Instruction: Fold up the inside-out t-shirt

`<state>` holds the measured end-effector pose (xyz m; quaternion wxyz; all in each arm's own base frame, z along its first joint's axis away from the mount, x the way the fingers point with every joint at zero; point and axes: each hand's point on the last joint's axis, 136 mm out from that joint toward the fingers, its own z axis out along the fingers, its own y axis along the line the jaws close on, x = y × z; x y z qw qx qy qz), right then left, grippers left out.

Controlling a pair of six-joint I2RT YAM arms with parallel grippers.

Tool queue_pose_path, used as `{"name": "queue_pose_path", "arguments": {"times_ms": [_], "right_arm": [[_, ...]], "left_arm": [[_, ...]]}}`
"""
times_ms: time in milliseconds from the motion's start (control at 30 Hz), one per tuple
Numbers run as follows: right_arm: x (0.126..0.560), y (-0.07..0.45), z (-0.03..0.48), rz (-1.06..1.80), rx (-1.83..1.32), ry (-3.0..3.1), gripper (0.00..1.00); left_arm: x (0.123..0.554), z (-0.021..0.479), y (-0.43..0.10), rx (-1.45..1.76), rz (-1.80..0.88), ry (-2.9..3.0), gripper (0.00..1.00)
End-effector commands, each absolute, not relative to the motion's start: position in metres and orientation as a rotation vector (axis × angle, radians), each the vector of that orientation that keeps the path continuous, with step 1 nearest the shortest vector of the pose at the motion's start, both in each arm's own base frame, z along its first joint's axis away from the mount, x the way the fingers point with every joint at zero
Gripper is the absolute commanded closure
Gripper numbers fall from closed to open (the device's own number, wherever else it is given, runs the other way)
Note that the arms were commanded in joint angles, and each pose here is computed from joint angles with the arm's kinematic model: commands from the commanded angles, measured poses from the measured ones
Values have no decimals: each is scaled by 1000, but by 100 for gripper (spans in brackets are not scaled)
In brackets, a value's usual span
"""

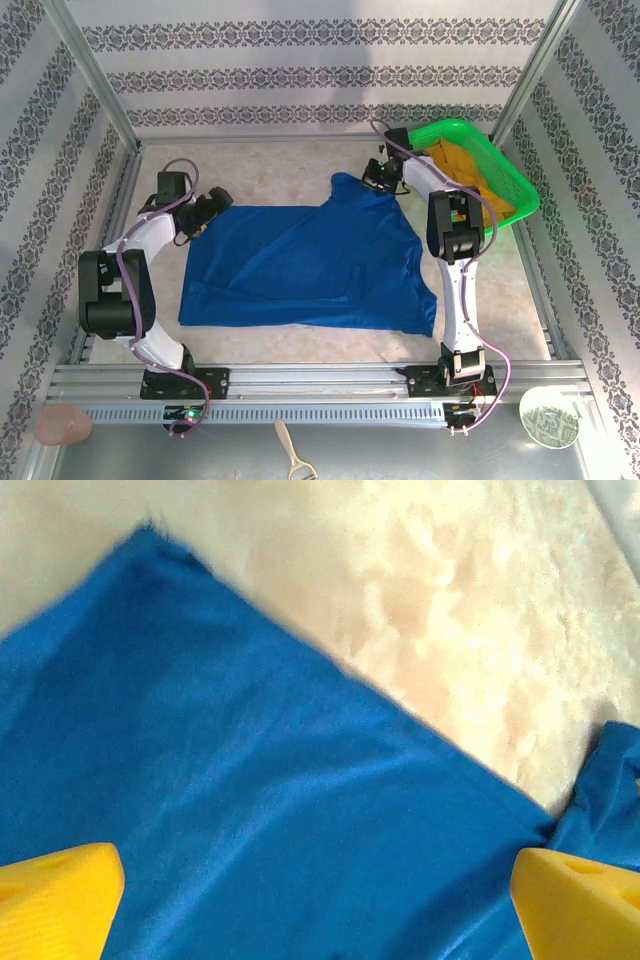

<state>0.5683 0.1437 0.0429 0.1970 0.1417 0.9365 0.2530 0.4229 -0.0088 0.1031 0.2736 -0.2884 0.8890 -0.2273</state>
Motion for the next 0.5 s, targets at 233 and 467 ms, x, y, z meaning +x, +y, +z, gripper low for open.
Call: {"name": "queue_pose_path", "arguments": {"times_ms": [233,467], "right_arm": [[575,155,114,822,323,2424,100],[568,169,109,847,290,2434,100]], "left_arm": [[454,86,39,-658,-246,2543,2],[484,59,43,-538,-188,2662,11]]}}
